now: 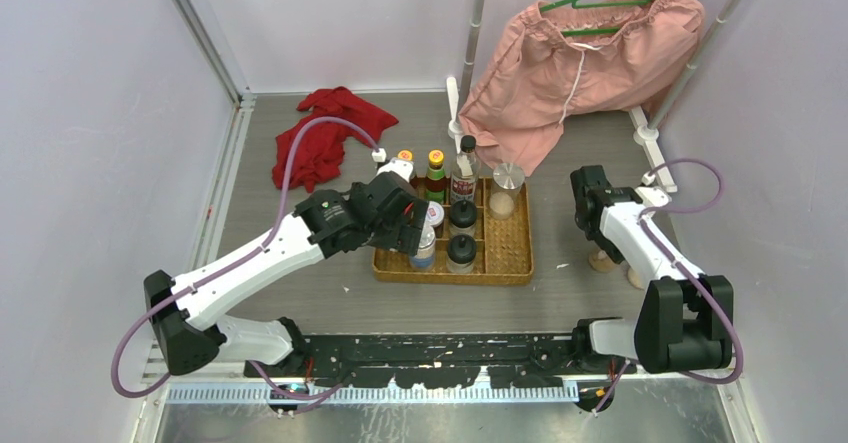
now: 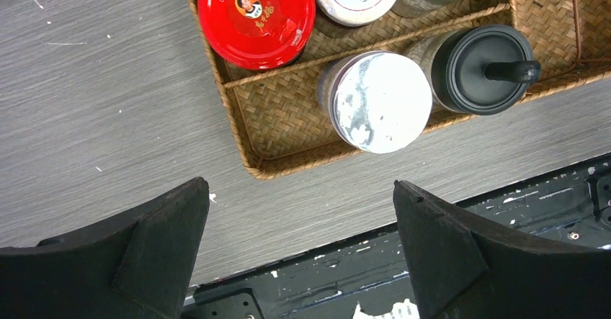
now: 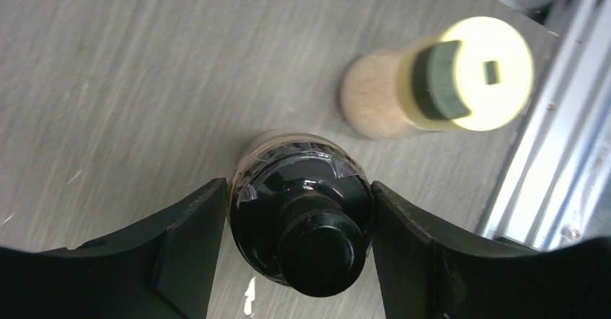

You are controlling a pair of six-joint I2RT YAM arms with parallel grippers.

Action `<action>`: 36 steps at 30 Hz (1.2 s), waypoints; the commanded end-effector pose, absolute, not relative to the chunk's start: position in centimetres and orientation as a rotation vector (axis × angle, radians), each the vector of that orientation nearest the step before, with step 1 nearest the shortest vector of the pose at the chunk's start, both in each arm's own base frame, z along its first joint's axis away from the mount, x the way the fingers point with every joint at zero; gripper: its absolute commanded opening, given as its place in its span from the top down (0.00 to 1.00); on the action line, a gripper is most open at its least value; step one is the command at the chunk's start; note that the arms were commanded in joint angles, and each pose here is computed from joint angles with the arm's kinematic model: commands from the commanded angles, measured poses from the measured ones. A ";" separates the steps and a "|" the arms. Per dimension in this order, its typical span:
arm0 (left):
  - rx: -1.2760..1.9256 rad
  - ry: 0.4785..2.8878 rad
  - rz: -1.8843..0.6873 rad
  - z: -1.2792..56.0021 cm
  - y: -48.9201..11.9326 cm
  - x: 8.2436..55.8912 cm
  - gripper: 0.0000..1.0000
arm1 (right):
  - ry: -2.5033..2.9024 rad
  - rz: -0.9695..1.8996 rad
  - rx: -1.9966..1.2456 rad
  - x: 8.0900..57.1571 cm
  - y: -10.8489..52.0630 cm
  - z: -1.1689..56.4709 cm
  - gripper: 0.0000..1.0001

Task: Organize the condiment bottles
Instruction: Pick up the bottle from the corner of the board, then place the bottle in the storage box.

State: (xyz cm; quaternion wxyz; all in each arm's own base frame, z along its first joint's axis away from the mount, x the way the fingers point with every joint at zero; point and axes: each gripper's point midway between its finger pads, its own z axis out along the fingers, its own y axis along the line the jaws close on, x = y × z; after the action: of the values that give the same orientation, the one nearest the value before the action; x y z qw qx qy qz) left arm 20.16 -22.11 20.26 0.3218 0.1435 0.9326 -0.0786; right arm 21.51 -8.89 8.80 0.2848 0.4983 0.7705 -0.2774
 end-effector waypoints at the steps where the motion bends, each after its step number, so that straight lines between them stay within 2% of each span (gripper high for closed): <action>1: 0.324 2.395 -0.215 21.5 -21.3 20.5 0.00 | 2.103 -0.580 1.193 25.3 -7.4 10.7 0.99; 11: 0.306 2.391 -0.205 21.3 -20.9 20.5 0.00 | 2.085 -0.477 0.954 27.3 -6.0 19.1 0.99; 20: 0.301 2.387 -0.199 21.4 -20.7 20.5 0.00 | 2.161 -0.338 0.548 29.3 2.0 22.3 0.99; 28: 0.290 2.387 -0.190 21.5 -20.2 20.4 0.00 | 2.163 -0.364 0.210 29.4 8.0 21.7 0.99; 36: 0.291 2.389 -0.175 21.5 -19.9 20.3 0.00 | 2.129 -0.326 0.096 29.6 11.2 18.9 0.99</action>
State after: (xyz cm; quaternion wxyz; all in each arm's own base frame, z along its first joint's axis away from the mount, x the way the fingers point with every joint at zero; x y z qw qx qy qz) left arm 20.12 -20.59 20.67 0.3411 0.1295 0.9286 -0.0676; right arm 28.25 10.31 18.28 0.4273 0.0407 0.8933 -0.1332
